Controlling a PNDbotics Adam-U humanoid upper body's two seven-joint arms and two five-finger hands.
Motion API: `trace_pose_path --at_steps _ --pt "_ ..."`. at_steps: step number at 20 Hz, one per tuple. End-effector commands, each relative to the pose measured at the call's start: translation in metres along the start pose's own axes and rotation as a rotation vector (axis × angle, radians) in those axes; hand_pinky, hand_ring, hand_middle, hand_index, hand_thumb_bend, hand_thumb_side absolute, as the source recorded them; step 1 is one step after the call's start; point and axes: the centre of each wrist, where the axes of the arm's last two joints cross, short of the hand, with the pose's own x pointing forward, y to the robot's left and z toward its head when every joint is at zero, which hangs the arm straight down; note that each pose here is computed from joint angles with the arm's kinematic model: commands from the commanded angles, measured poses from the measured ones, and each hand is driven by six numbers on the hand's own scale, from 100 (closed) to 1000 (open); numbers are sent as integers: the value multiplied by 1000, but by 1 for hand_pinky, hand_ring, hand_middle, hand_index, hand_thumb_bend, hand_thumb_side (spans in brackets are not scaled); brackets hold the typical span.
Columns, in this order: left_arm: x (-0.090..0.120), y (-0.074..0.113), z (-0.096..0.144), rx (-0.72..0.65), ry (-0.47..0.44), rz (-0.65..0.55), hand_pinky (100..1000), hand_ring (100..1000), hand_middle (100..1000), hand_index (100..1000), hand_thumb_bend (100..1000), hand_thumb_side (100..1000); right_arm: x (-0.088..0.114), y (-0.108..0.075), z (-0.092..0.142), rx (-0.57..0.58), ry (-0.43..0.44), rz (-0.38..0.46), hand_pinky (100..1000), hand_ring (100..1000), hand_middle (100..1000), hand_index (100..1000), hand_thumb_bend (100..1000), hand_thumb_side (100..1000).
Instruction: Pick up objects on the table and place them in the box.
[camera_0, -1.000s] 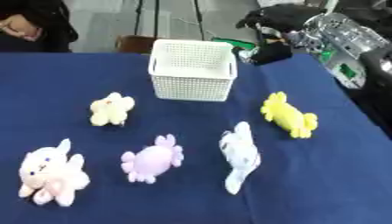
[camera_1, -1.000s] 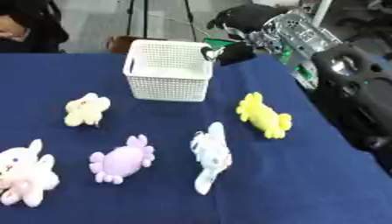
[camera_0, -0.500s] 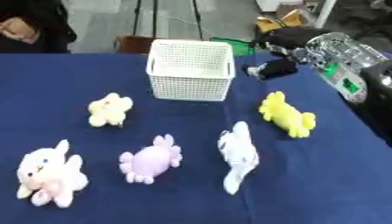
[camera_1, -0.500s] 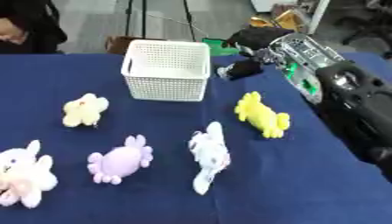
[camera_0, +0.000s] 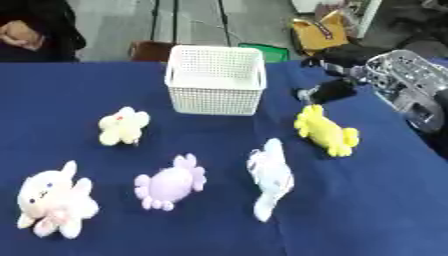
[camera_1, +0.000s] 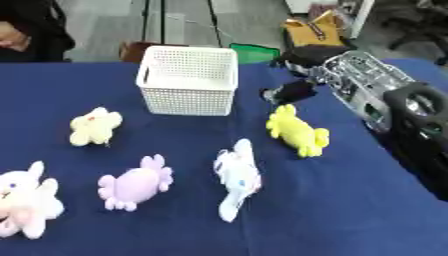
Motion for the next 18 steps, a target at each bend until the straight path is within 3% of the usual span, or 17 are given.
trace_pose_path --at_steps 1,8,18 --pt "3 0 -9 59 -81 53 783 870 879 892 100 739 -16 -8 19 -14 45 -23 942 984 881 974 366 934" --pt "4 -1 -9 62 -80 58 783 870 879 889 100 729 -23 14 26 61 67 -52 940 986 883 977 370 835" --pt "4 -2 -9 68 -74 65 783 870 878 884 100 720 -29 40 13 97 92 -77 934 981 881 974 395 804"
